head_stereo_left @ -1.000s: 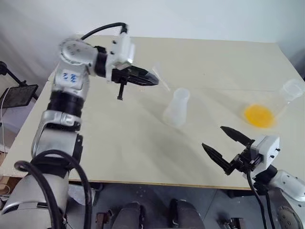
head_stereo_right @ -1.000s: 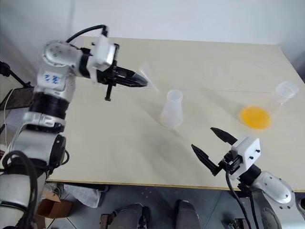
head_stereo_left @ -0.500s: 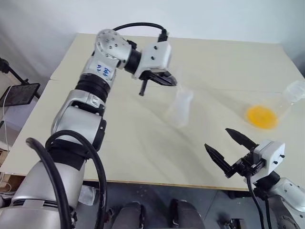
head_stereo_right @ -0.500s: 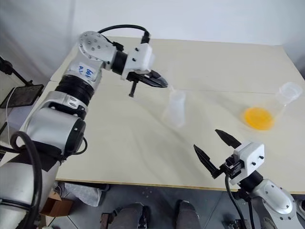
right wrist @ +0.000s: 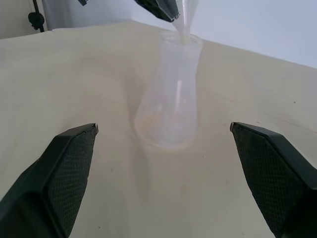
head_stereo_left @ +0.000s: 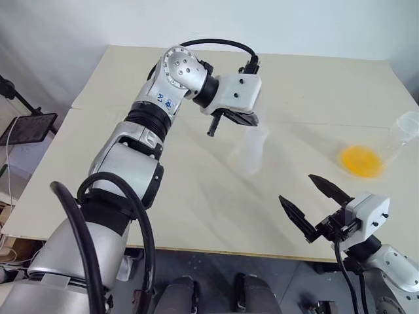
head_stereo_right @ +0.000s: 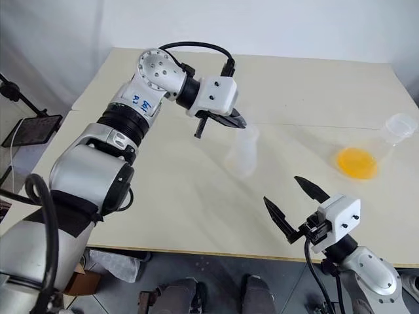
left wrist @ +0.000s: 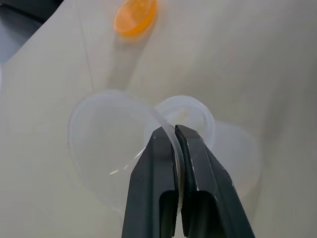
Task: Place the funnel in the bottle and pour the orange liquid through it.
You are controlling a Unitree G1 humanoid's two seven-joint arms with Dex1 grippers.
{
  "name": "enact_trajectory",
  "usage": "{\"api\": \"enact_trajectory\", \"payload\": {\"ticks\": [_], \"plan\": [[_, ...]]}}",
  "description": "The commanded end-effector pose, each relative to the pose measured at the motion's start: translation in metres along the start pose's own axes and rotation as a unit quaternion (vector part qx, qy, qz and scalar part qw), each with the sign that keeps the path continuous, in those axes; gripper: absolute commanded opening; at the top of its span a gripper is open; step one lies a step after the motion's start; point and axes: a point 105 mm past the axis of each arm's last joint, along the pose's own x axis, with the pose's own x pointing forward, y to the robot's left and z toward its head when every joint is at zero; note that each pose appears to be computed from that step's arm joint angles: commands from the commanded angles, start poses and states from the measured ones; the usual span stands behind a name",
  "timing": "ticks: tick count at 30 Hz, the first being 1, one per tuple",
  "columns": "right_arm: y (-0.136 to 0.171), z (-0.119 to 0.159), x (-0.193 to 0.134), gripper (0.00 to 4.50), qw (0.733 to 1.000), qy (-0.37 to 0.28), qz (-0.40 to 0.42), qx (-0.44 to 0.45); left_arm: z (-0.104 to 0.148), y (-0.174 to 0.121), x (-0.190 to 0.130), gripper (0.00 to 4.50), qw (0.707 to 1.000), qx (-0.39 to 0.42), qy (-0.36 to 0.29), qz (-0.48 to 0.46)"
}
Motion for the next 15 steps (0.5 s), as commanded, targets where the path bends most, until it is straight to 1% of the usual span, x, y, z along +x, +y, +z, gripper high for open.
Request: {"api": "enact_trajectory", "payload": {"ticks": [1, 3, 8, 11, 12, 15], "plan": [[0.004, 0.012, -0.001, 4.50, 1.000, -0.024, -0.004, -0.017, 0.021, 0.013, -0.004, 1.04, 0.999, -0.005, -0.038, 0.014], [0.004, 0.012, -0.002, 4.50, 1.000, -0.023, -0.006, -0.018, 0.024, 0.014, -0.005, 1.67, 0.998, -0.020, -0.057, 0.015], [0.003, 0.013, -0.002, 4.50, 0.999, -0.023, -0.009, -0.020, 0.020, 0.011, -0.009, 3.29, 0.998, -0.028, -0.062, 0.012], [0.002, 0.013, -0.002, 4.50, 0.999, -0.023, -0.010, -0.022, 0.018, 0.010, -0.015, 4.25, 0.996, -0.041, -0.079, 0.017], [0.001, 0.014, -0.003, 4.50, 0.999, -0.022, -0.013, -0.023, 0.014, 0.008, -0.021, 4.45, 0.994, -0.060, -0.091, 0.020], [-0.003, 0.015, -0.007, 4.50, 0.999, -0.021, -0.029, -0.029, 0.001, 0.002, -0.040, 4.45, 0.985, -0.108, -0.130, 0.041]]}}
